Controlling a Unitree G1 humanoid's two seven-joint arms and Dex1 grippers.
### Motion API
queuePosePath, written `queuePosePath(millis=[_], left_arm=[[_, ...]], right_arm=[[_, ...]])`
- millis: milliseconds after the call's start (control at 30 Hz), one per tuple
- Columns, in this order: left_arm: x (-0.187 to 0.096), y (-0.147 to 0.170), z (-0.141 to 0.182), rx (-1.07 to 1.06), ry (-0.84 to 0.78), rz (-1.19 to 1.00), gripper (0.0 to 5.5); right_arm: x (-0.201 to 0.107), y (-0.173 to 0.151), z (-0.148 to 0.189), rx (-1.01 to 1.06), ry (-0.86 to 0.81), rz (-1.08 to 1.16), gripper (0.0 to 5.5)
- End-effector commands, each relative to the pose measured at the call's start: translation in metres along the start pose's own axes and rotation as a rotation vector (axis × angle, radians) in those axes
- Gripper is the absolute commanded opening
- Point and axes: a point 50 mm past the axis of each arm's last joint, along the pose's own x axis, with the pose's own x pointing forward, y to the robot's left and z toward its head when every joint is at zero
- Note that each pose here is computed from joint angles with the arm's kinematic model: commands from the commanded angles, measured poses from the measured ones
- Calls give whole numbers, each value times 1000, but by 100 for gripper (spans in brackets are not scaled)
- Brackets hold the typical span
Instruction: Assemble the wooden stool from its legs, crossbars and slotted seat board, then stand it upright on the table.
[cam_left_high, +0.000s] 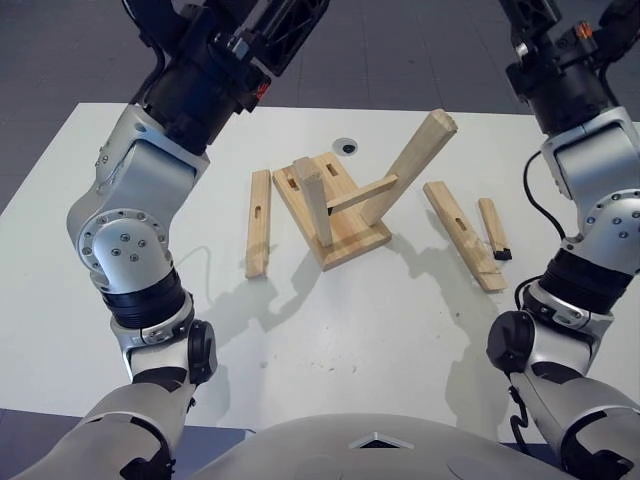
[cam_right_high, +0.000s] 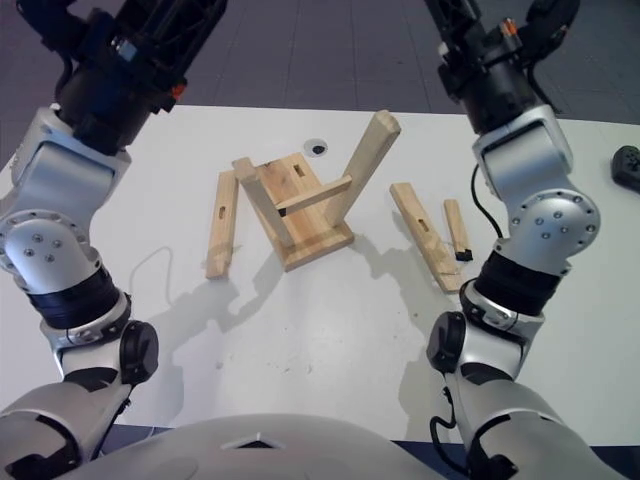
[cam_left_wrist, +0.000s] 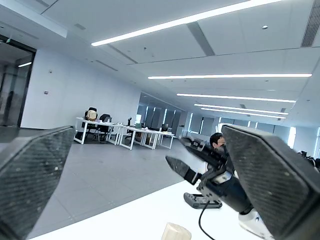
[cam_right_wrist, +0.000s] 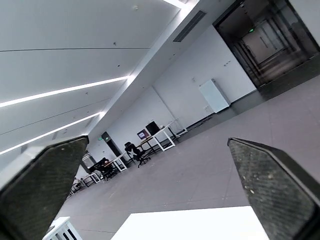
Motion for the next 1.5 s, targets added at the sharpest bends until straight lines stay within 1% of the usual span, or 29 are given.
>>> queuePosePath(millis=[33, 133, 267, 333, 367, 433, 467, 533, 667, 833, 1000, 1067, 1133, 1233, 1300, 1367, 1433, 1500], left_arm=[[8, -18, -17, 95, 96, -67, 540], [5, -23, -44, 122, 190, -95, 540], [0, -22, -63, 142, 247, -98, 540], [-6, -19, -81, 146, 303, -84, 540], [-11, -17, -91, 143, 337, -69, 540], [-21, -14, -108, 150, 400, -42, 540], [-25, -13, -114, 155, 424, -36, 540], [-30, -14, -120, 148, 437, -27, 540], [-30, -16, -124, 142, 436, -21, 540], [-26, -12, -114, 113, 382, 5, 540], [-14, -2, -82, 11, 224, 55, 540], [-9, 4, -64, -13, 152, 74, 540], [-6, 8, -48, -27, 99, 82, 540], [-3, 11, -33, -15, 63, 85, 540], [-3, 12, -28, -7, 52, 91, 540], [-4, 15, -26, -3, 47, 106, 540], [-5, 17, -26, -1, 43, 129, 540], [-7, 19, -25, -8, 28, 153, 540]], right_arm=[[12, 14, -19, -141, 65, 45, 538], [12, 6, -41, -175, 126, 15, 538], [14, 9, -42, -161, 108, 18, 538], [3, -11, -62, -153, 205, -82, 538], [-7, -25, -78, -149, 291, -150, 538], [-28, -41, -106, -129, 436, -217, 538], [-36, -41, -116, -112, 490, -210, 538], [-38, -33, -119, -71, 487, -170, 538], [-20, -20, -93, -4, 302, -103, 538], [-5, -12, -47, 91, 49, -77, 538], [-3, -8, -13, 170, -127, -91, 538], [-1, -5, 1, 151, -179, -92, 538], [5, 6, 13, 109, -213, -48, 538], [16, 21, 18, 52, -216, 20, 538], [17, 24, 7, 38, -166, 30, 538], [14, 21, -21, 33, -54, 16, 538], [0, 9, -63, 21, 125, -50, 538], [-27, -14, -107, -8, 321, -155, 538]])
